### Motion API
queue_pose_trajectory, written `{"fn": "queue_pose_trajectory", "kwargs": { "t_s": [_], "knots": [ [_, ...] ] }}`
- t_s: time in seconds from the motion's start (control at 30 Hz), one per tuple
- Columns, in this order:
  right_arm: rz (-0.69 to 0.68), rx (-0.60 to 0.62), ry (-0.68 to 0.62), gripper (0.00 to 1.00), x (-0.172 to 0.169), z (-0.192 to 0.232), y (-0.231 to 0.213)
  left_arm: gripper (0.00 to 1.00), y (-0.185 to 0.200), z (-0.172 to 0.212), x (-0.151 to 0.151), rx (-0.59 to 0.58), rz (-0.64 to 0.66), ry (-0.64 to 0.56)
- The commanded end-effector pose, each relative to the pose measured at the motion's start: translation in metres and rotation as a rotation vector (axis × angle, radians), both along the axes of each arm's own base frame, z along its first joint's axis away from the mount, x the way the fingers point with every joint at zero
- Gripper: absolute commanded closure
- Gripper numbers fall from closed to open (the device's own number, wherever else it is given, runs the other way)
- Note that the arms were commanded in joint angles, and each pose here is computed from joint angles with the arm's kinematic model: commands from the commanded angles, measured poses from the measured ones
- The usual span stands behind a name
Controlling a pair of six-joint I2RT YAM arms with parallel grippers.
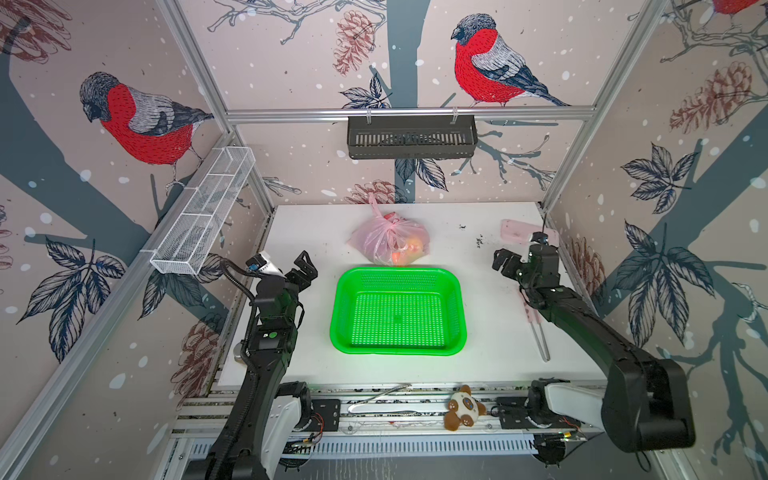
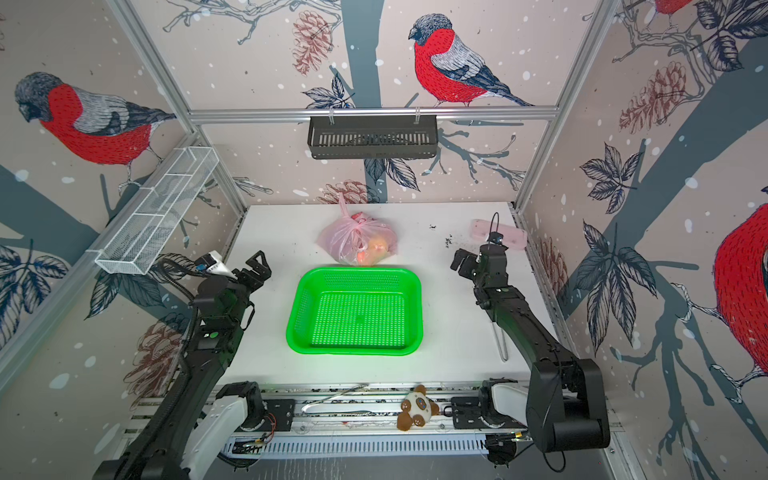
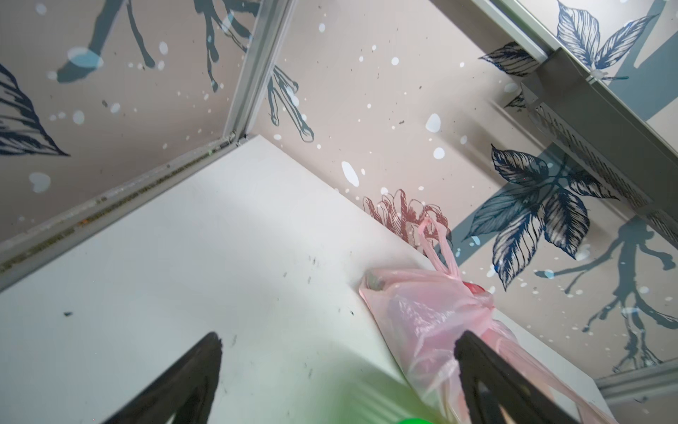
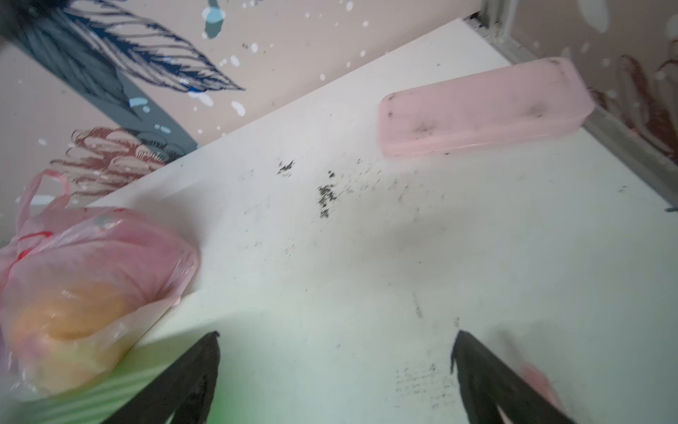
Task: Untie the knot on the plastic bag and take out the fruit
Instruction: 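Move both grippers forward toward the near corners of the green basket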
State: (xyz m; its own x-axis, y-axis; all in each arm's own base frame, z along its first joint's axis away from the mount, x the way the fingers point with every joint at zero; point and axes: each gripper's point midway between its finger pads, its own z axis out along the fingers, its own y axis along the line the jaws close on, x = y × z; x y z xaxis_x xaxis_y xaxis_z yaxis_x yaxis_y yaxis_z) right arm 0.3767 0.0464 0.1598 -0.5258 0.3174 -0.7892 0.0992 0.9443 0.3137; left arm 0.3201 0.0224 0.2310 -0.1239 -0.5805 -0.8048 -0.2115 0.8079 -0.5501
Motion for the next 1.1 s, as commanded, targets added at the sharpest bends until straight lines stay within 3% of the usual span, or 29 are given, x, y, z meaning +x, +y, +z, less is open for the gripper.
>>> {"fn": "queue_pose_trajectory", "kwargs": {
  "t_s": [0.0,0.1,0.27,0.53,0.7,0.97,1.07],
  "knots": [
    [0.004,-0.115,0.054,0.01,-0.012,-0.006,0.008,0.01,0.002,-0.030,-0.027,-0.083,0.073,0.182],
    [0.036,-0.154,0.052,0.01,-0.015,-0.003,0.021,0.01,-0.006,-0.031,-0.041,-0.146,0.051,0.221],
    [0.083,-0.153,0.044,0.01,-0.020,0.005,0.033,0.01,-0.028,-0.067,-0.071,-0.297,0.011,0.373],
    [0.131,-0.150,0.030,0.01,-0.022,0.007,0.041,0.01,-0.047,-0.104,-0.118,-0.400,0.005,0.563],
    [0.171,-0.150,0.042,0.02,-0.025,0.002,0.051,0.03,-0.050,-0.102,-0.124,-0.362,-0.039,0.596],
    [0.210,-0.127,0.087,0.11,-0.042,-0.008,0.067,0.03,-0.066,-0.098,-0.100,-0.209,-0.209,0.656],
    [0.216,-0.090,0.093,0.13,-0.050,-0.009,0.072,0.04,-0.080,-0.102,-0.094,-0.211,-0.300,0.671]
  ]
}}
